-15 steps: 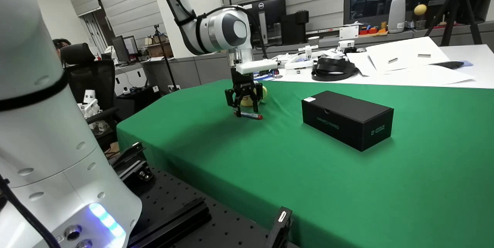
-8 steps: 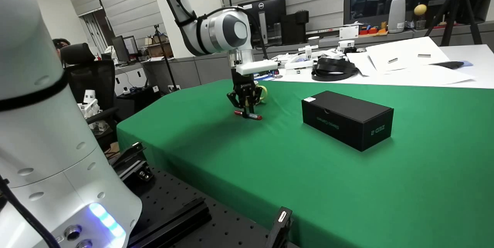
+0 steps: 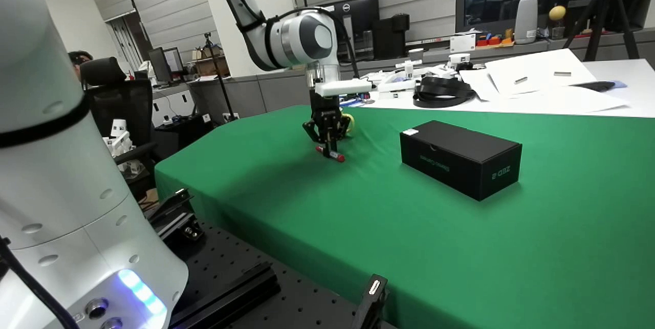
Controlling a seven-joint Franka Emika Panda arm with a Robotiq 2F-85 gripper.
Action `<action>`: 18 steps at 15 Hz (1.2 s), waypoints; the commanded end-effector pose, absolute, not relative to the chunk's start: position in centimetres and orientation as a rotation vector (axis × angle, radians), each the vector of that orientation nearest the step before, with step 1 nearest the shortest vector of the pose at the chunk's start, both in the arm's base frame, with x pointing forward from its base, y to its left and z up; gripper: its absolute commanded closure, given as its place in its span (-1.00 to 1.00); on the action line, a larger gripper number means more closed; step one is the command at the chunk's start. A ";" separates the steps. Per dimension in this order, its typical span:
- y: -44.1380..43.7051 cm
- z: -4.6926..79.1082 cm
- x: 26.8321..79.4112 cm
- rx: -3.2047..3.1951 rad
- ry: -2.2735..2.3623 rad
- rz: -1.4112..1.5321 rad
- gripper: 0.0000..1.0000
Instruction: Put the marker in the cup
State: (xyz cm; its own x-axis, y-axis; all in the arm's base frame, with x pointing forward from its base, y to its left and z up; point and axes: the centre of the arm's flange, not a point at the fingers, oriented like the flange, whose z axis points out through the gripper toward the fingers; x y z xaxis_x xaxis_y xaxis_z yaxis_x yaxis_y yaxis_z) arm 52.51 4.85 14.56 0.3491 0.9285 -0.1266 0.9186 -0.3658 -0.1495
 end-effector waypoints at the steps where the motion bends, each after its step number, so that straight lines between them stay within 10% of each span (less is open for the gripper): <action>1: 3.9 16.2 53.5 -2.519 -1.712 0.325 0.89; 18: 4.2 24.9 55.6 -2.274 -1.972 0.318 0.89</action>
